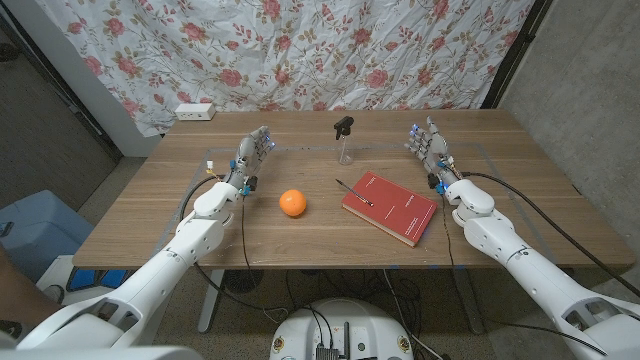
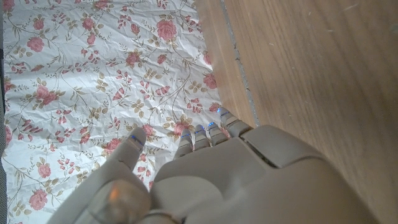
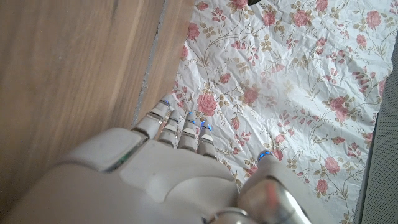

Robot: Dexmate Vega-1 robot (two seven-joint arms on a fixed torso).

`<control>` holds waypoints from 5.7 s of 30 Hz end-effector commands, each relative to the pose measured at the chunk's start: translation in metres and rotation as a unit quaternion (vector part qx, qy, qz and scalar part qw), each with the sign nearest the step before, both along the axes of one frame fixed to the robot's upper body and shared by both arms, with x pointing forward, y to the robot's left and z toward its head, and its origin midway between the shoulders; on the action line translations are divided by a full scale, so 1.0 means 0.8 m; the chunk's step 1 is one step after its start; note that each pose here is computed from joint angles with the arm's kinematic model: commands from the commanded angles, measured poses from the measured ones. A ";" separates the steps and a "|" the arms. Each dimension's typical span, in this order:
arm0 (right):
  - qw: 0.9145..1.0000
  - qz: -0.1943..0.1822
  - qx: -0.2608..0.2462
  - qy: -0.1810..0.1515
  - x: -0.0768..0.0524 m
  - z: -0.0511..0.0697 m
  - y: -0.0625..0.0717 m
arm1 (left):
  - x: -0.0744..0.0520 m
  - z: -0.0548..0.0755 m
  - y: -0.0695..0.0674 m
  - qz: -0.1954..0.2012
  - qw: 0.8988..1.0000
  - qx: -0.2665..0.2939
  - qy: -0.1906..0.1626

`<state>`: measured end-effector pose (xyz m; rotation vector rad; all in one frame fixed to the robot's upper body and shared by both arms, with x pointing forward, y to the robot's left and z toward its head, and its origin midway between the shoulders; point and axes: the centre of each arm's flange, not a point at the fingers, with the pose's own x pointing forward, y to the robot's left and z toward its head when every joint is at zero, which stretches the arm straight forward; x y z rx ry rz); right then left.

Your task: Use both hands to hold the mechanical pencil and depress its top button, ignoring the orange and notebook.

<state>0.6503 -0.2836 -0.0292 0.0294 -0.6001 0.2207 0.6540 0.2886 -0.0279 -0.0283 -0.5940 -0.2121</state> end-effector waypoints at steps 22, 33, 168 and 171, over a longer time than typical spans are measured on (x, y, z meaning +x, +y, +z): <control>1.000 -0.003 -0.006 -0.019 -0.022 -0.007 0.016 | -0.044 0.044 -0.002 0.014 0.993 0.116 -0.010; 1.000 -0.003 -0.010 -0.022 -0.015 -0.007 0.009 | -0.048 0.063 -0.015 0.012 0.984 0.175 -0.019; 0.998 -0.026 0.046 -0.030 -0.020 -0.034 -0.036 | -0.106 0.140 -0.254 0.172 0.542 0.798 -0.200; 0.998 -0.026 0.045 -0.029 -0.020 -0.035 -0.037 | -0.103 0.136 -0.259 0.168 0.539 0.801 -0.201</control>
